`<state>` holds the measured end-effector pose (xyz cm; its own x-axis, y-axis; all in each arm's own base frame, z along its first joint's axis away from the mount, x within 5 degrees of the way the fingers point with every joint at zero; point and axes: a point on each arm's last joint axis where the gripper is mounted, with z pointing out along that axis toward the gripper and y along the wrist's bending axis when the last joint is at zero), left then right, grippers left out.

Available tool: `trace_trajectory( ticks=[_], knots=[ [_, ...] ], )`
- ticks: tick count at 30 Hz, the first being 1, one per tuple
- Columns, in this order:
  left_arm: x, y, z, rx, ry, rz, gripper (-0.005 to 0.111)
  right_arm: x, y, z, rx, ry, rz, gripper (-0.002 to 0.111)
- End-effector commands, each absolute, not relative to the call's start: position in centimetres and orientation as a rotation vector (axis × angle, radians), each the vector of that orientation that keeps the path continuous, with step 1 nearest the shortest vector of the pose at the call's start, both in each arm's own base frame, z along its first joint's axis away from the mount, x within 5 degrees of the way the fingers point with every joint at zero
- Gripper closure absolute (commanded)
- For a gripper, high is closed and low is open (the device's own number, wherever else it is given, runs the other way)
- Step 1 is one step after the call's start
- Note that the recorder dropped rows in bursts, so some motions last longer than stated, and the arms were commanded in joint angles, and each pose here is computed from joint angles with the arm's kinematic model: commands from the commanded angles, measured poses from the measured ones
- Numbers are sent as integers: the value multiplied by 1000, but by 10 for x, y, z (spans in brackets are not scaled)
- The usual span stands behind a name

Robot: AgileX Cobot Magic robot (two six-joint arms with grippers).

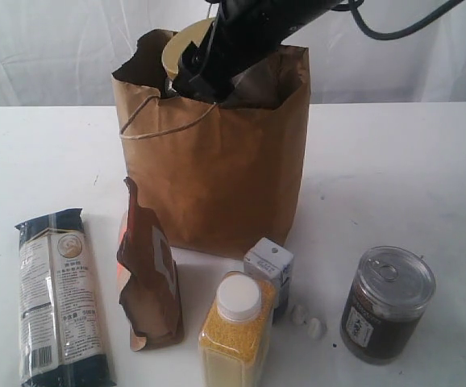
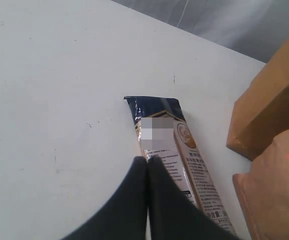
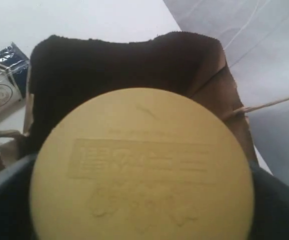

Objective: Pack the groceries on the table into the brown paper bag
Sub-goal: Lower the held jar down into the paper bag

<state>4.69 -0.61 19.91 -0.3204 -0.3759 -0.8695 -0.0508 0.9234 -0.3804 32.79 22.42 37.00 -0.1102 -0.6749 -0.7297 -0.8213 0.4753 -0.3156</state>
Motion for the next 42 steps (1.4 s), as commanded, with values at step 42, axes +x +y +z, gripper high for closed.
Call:
trace_trajectory(
  ticks=[42],
  knots=[
    [47, -7, 197, -311, 1881, -345, 107, 367, 217, 322, -1016, 2099, 441, 105]
  ],
)
